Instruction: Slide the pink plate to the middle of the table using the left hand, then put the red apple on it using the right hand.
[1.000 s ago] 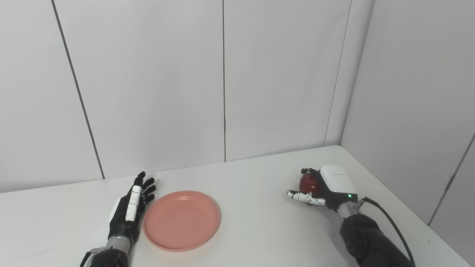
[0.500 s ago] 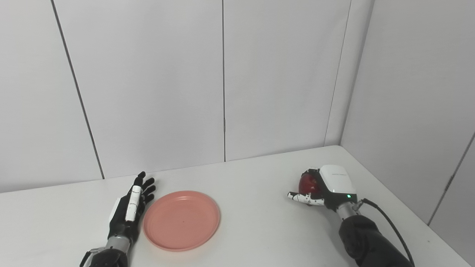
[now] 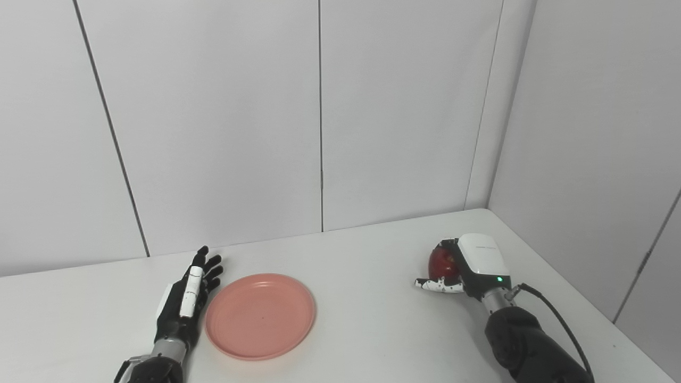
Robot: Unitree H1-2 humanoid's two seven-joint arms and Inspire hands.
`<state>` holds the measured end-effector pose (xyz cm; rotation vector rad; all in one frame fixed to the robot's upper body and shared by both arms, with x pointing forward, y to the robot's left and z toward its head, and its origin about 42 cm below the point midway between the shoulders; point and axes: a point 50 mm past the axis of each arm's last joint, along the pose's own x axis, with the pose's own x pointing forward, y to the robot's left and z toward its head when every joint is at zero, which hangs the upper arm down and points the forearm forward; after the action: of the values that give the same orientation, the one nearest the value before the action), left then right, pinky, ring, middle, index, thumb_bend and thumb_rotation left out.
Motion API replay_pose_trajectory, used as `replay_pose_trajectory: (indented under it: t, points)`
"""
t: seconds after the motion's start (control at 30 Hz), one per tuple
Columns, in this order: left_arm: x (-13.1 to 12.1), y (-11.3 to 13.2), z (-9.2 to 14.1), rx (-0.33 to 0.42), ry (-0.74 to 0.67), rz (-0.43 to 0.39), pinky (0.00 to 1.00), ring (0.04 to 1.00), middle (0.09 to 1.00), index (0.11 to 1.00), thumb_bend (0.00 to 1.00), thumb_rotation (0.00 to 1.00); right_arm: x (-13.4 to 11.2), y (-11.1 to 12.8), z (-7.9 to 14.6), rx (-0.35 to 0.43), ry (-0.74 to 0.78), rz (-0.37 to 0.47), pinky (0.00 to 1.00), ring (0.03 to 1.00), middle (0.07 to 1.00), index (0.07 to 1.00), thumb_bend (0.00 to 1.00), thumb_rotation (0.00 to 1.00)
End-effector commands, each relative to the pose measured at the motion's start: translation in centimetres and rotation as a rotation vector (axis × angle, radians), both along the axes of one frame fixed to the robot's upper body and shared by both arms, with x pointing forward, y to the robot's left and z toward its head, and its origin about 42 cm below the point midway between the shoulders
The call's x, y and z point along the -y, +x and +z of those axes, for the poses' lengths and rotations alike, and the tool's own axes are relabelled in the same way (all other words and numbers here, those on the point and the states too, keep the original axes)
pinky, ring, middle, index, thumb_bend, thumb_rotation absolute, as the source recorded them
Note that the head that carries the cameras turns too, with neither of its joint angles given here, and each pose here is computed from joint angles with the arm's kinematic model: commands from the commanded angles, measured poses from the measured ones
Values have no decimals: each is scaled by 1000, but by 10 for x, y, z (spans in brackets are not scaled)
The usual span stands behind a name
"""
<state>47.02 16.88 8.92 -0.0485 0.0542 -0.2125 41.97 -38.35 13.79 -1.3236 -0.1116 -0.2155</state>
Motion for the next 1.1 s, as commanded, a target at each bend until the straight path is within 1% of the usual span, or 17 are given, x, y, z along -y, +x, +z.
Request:
replay_pose_trajectory:
  t: [0.0,0.2,0.37,0.47,0.63,0.8,0.83,0.93,1.0,1.07]
  points:
    - [-38,-27,-47,-208,64,89,909,897,899,935,846,931,4,9,17,33,-11,15,135,187,265,393,500,327]
    - [-38,-27,-48,-211,67,85,912,897,900,935,841,932,0,11,26,33,20,24,134,188,267,374,497,340]
    - [-37,-26,-47,-207,67,83,909,893,897,934,831,930,-8,13,40,38,22,47,135,190,271,390,498,354]
    - [-37,-26,-47,-203,63,82,913,897,901,935,828,929,-13,14,48,43,24,67,137,192,273,396,492,340]
    - [-36,-27,-47,-201,65,83,910,900,899,935,839,923,-24,15,63,27,43,79,116,171,247,341,489,357]
    - [-34,-27,-48,-206,68,87,907,894,894,934,823,918,-36,14,80,46,42,127,99,153,227,304,485,371]
    - [-33,-28,-49,-207,66,87,911,895,895,935,823,918,-37,14,82,49,41,132,98,151,225,305,484,386]
    - [-32,-28,-49,-205,68,88,914,895,898,936,818,920,-43,14,90,62,40,150,98,151,225,312,481,387]
    - [-29,-28,-48,-201,71,90,893,885,891,928,804,919,-48,13,96,78,34,163,97,151,226,323,484,395]
    - [-28,-28,-49,-203,73,91,890,884,894,933,783,926,-51,13,100,85,30,168,106,161,238,359,482,408]
